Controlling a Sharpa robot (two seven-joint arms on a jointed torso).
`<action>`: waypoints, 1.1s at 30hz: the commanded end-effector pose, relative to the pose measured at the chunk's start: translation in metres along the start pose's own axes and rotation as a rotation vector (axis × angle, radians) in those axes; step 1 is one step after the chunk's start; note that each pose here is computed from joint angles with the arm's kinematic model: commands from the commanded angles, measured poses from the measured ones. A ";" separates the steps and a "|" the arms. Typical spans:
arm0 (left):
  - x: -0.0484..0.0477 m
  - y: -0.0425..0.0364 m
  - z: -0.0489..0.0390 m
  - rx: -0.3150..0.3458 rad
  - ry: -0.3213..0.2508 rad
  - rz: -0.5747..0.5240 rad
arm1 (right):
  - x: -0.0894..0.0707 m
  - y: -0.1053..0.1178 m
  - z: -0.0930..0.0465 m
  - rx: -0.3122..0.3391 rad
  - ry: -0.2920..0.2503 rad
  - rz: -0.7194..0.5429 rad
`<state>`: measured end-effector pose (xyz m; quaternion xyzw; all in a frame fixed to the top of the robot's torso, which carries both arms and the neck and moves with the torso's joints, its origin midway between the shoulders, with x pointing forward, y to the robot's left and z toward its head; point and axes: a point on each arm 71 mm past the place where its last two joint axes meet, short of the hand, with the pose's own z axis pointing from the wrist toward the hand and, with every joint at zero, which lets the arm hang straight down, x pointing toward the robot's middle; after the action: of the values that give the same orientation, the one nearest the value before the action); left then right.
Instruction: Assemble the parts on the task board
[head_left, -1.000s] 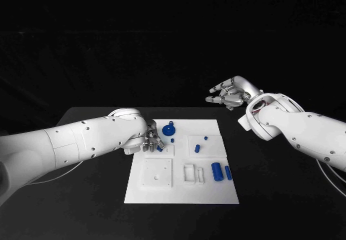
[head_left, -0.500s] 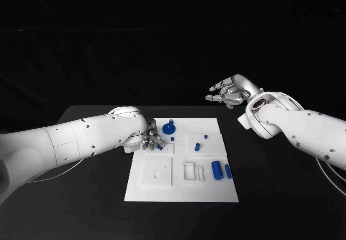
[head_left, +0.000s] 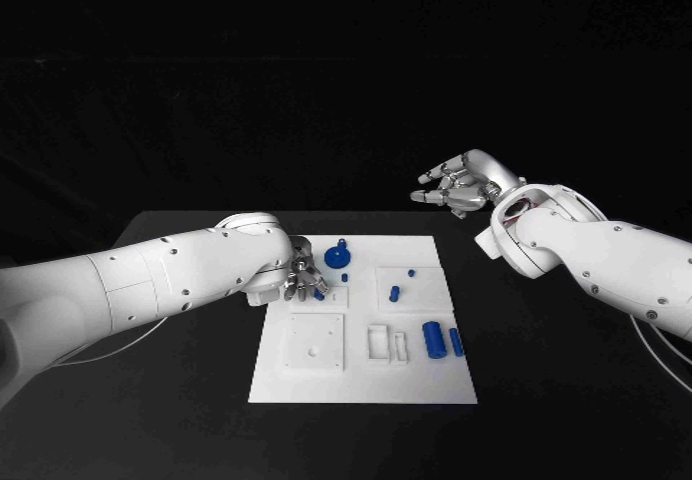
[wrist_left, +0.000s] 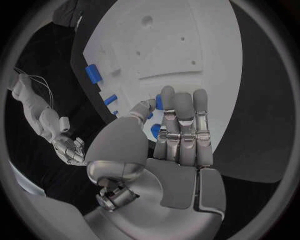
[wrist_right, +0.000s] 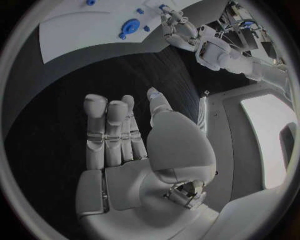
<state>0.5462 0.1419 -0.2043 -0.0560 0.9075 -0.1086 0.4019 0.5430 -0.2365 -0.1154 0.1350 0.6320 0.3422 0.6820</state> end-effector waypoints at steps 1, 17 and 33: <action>0.0050 -0.0001 0.0011 -0.001 0.040 -0.006 | 0.002 0.000 0.000 -0.006 0.008 0.003; 0.0037 0.0003 0.0024 -0.007 0.039 -0.021 | 0.003 0.000 0.000 0.000 0.013 0.006; 0.0013 -0.0008 0.0043 -0.016 0.029 -0.016 | 0.005 0.000 0.000 0.008 0.018 0.015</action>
<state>0.5489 0.1413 -0.2070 -0.0673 0.9116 -0.1079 0.3910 0.5429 -0.2348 -0.1189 0.1405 0.6352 0.3439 0.6771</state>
